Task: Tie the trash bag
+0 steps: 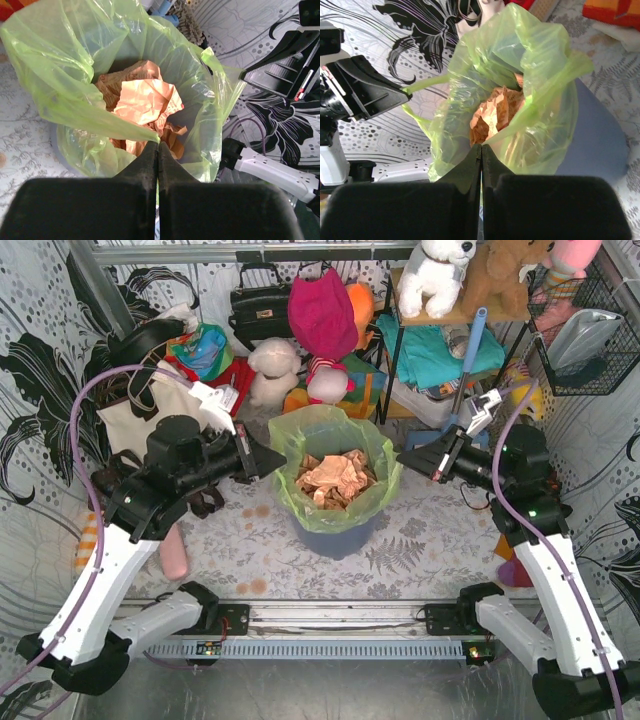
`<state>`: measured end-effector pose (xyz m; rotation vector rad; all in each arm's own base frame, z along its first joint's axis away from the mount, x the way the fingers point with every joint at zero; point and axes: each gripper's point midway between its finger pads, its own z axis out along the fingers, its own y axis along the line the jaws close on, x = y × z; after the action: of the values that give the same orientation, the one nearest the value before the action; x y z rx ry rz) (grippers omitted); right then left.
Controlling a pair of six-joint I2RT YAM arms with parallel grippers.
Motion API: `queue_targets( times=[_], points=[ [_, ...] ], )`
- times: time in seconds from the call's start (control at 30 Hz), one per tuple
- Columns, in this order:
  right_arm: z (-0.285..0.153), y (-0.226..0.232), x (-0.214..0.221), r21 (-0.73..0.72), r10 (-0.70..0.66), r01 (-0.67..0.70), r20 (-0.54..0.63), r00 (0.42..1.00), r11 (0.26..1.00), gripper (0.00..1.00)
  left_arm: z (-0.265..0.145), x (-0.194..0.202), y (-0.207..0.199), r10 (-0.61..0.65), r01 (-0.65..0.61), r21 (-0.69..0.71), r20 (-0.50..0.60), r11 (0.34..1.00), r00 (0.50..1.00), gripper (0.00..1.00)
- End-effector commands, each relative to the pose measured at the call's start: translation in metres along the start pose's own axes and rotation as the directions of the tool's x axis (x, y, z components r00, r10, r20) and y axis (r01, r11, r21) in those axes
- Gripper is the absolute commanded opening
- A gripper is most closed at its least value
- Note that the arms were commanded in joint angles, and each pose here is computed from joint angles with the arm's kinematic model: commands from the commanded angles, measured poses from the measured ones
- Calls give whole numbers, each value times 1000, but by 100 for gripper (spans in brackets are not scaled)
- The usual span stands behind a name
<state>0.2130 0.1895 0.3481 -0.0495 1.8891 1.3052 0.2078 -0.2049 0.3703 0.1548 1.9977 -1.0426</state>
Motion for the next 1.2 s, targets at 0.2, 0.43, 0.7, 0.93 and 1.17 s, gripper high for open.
queue_targets(
  times=[0.2, 0.43, 0.7, 0.93, 1.17],
  points=[
    [19, 42, -48, -191, -51, 72, 114, 992, 979, 0, 16, -55, 5, 106, -94, -80, 169, 992, 980, 0],
    [13, 4, -28, 3, -61, 61, 58, 996, 998, 30, 11, -31, 20, 99, -87, -106, 118, 991, 988, 0],
    [8, -52, -8, 262, 16, -18, 9, 1000, 965, 59, 10, -5, 36, 77, -67, -129, 70, 989, 995, 0],
    [16, -36, 18, 116, 126, -114, -95, 987, 987, 74, 12, -1, 38, 72, -64, -129, 58, 990, 996, 0],
    [21, -42, 34, 91, 167, -153, -161, 973, 984, 67, 17, 3, 39, 70, -64, -119, 44, 991, 997, 0]
  ],
)
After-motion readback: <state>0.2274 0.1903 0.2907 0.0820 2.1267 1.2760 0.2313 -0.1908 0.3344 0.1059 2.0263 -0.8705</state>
